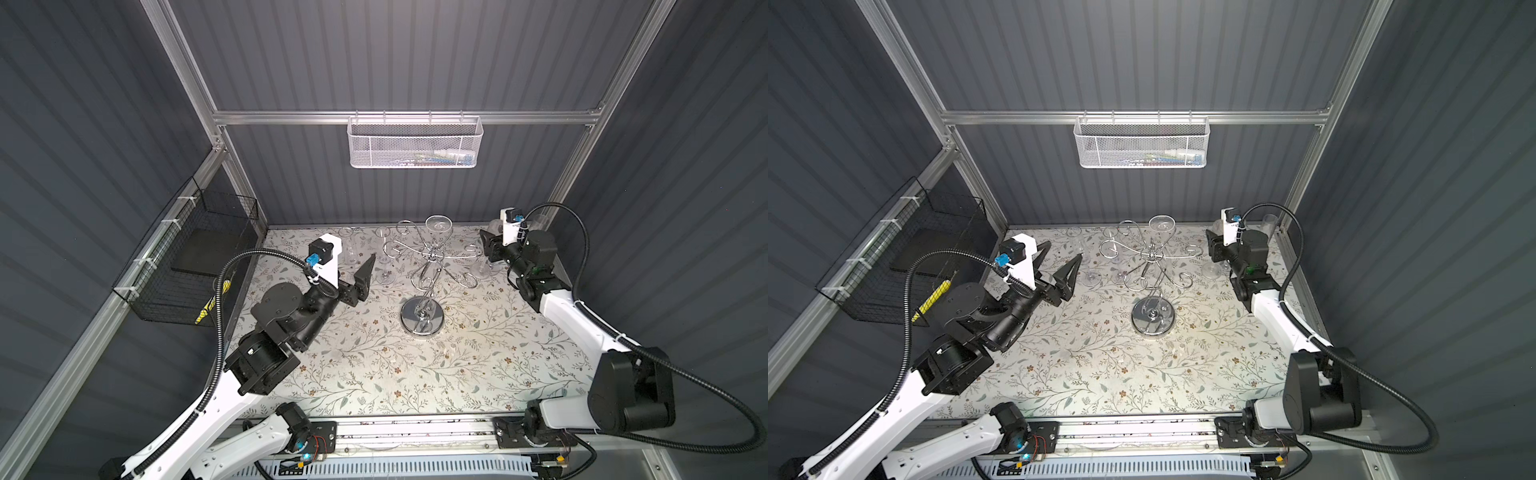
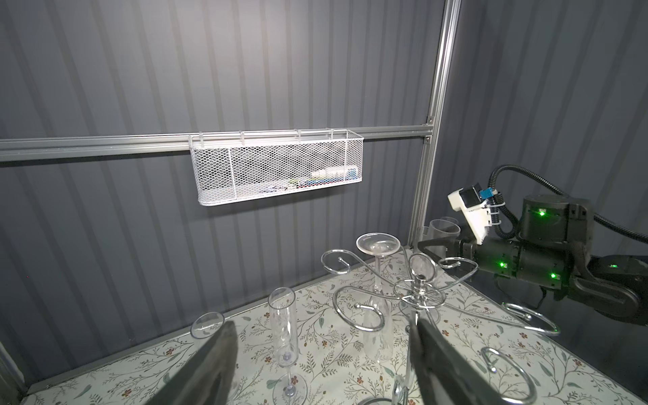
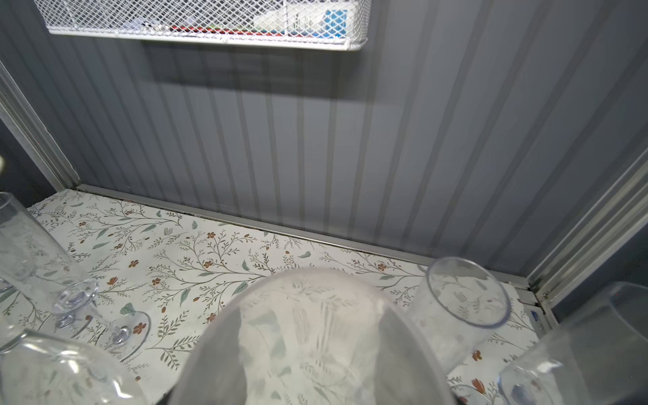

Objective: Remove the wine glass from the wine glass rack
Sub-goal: 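Lower the flute upright toward the table beside the right arm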

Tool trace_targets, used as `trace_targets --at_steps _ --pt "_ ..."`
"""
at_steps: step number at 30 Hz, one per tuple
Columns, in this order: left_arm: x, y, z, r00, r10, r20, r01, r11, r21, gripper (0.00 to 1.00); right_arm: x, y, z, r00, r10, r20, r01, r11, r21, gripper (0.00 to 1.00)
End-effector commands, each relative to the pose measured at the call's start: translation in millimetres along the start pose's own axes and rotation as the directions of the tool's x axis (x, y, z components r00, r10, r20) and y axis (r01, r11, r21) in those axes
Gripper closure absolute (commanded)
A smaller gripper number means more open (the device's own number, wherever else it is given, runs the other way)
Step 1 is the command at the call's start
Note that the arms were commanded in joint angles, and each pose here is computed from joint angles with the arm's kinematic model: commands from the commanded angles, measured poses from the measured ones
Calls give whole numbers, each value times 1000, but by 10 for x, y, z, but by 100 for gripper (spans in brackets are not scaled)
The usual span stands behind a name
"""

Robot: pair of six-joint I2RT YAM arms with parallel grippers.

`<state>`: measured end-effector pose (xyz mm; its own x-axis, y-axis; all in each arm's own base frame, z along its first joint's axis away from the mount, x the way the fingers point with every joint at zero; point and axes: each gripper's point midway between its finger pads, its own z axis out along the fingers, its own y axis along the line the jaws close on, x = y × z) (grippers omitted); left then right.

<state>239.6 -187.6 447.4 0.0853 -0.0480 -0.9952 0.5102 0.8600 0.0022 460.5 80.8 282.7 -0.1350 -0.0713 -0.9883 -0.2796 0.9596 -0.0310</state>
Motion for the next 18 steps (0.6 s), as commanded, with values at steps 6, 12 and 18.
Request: trace_targets --at_steps 6,12,18 --pt "-23 27 77 1000 -4 16 4 999 -33 21 61 52 233 995 -18 101 20 1000 -19 57" --pt "-4 17 107 1000 -5 11 6 999 -33 21 254 45 391 995 -14 99 14 1000 -5 57" --pt "-4 16 117 1000 -9 11 9 999 -34 21 398 47 492 994 2 107 -2 1000 7 56"
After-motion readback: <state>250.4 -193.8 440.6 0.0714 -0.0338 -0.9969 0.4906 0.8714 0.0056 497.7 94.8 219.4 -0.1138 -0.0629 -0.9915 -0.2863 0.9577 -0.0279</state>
